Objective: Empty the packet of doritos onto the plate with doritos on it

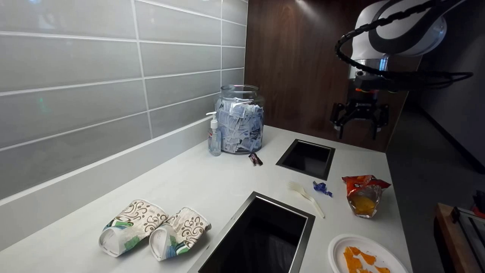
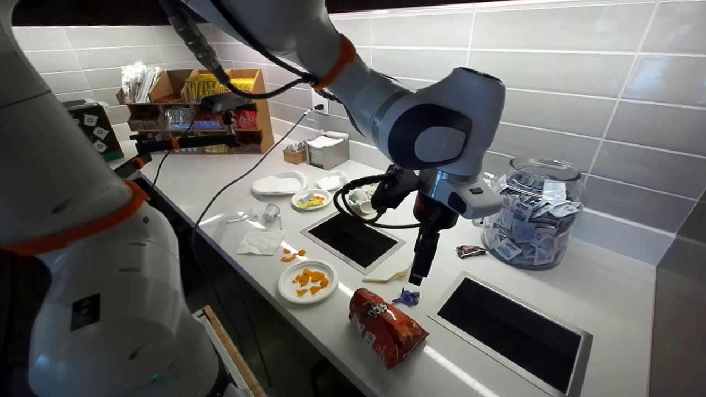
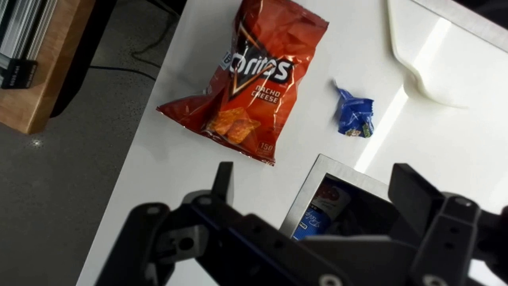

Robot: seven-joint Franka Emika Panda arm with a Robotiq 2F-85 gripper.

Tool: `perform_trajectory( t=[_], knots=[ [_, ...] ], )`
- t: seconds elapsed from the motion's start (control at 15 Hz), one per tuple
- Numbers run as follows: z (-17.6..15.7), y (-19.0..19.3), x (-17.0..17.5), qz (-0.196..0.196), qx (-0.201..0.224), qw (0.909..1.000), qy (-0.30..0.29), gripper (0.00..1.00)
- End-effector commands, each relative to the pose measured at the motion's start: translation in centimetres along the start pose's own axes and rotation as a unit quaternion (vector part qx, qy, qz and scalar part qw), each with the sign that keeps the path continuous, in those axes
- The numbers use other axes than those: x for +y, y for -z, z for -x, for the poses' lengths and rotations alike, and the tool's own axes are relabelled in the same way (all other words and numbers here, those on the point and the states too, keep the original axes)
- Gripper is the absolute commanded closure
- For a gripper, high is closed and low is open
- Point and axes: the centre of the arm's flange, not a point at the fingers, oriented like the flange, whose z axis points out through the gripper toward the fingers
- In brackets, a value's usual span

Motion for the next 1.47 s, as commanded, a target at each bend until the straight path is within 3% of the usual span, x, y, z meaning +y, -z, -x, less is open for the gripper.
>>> perform_trajectory(
  t=[0.0,0.27,0.53,1.0,1.4],
  knots=[
    [2.5,-1.1,2.2,0.0,0.005,0.9996,0.028,0.0],
    [3.9,-1.9,3.5,0.015,0.013,0.9993,0.031,0.0],
    [4.6,-3.1,5.1,-0.016,0.026,0.9993,0.021,0.0],
    [4.7,-4.4,4.6,-0.034,0.036,0.9987,0.01,0.0],
    [3.5,-6.0,4.5,-0.027,-0.022,0.9986,-0.039,0.0]
  ],
)
